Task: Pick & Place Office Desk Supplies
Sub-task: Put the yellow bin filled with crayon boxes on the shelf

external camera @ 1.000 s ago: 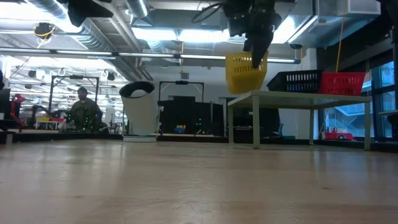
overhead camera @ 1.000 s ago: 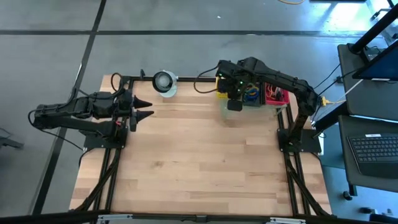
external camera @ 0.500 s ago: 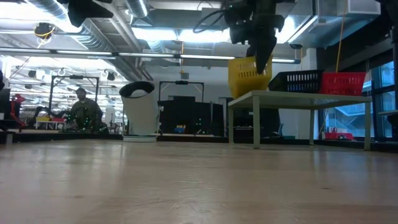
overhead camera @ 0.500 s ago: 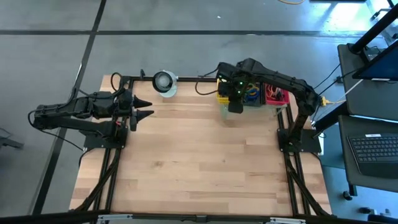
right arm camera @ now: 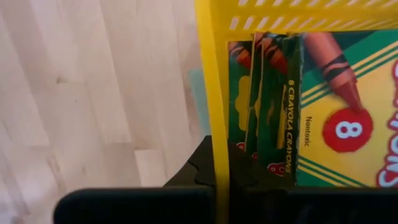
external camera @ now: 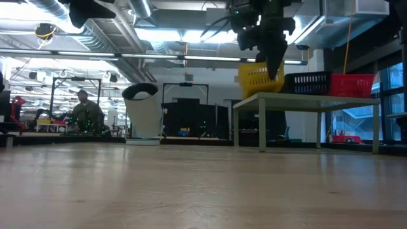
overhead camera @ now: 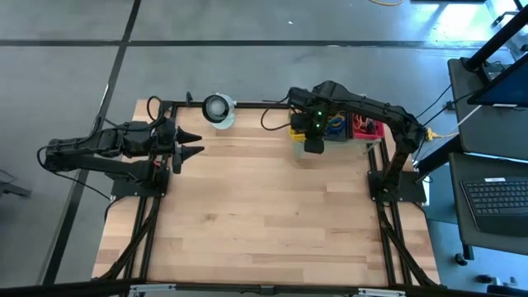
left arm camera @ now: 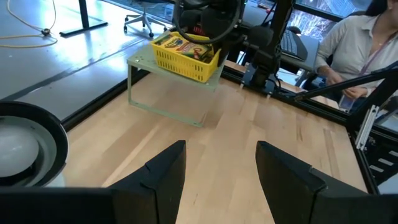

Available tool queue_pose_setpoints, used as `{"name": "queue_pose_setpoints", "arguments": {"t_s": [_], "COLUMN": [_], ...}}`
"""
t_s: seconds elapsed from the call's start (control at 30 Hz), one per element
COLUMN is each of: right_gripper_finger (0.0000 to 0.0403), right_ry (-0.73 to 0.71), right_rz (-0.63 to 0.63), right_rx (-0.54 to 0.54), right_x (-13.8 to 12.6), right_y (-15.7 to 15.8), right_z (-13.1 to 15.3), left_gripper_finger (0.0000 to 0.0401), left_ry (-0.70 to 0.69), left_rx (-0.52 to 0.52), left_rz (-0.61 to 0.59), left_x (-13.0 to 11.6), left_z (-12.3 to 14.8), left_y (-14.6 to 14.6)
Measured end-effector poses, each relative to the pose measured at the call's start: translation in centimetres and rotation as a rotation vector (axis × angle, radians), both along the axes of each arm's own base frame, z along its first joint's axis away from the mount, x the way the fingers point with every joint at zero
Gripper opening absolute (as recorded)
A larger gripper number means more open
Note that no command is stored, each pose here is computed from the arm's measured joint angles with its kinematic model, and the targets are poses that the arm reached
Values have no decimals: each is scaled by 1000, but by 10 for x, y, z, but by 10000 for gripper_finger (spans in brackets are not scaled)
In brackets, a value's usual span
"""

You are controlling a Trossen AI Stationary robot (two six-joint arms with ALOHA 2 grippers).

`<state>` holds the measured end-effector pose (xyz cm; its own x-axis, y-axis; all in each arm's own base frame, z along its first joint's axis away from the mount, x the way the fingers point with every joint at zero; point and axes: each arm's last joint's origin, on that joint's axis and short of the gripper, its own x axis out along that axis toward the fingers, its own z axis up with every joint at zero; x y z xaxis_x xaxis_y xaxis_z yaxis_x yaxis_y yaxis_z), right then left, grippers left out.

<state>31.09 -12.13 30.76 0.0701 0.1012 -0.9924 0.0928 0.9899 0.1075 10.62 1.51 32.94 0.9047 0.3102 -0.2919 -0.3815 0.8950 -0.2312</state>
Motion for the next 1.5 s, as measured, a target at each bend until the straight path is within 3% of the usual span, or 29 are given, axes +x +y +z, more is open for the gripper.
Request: {"name": "queue_pose_setpoints", "arguments": {"t_s": [0.7,1.0,1.5], "right_gripper_finger": [1,42,55], "right_ry": [5,1,11], "right_rz": [-12,-14,-38], "right_rx": [56,65,69], "right_x": [-2,-1,-2], "right_y": [2,2,2], "right_z": [0,-1,-1], "left_gripper_finger": [189,189,189], "left_ry": [-4,-8,-11], "left_rx": [-9,-10,-8], "left_rz": [3,4,3], "left_x": [0,0,0], "left_z": [0,0,1], "left_y": [0,0,0]}}
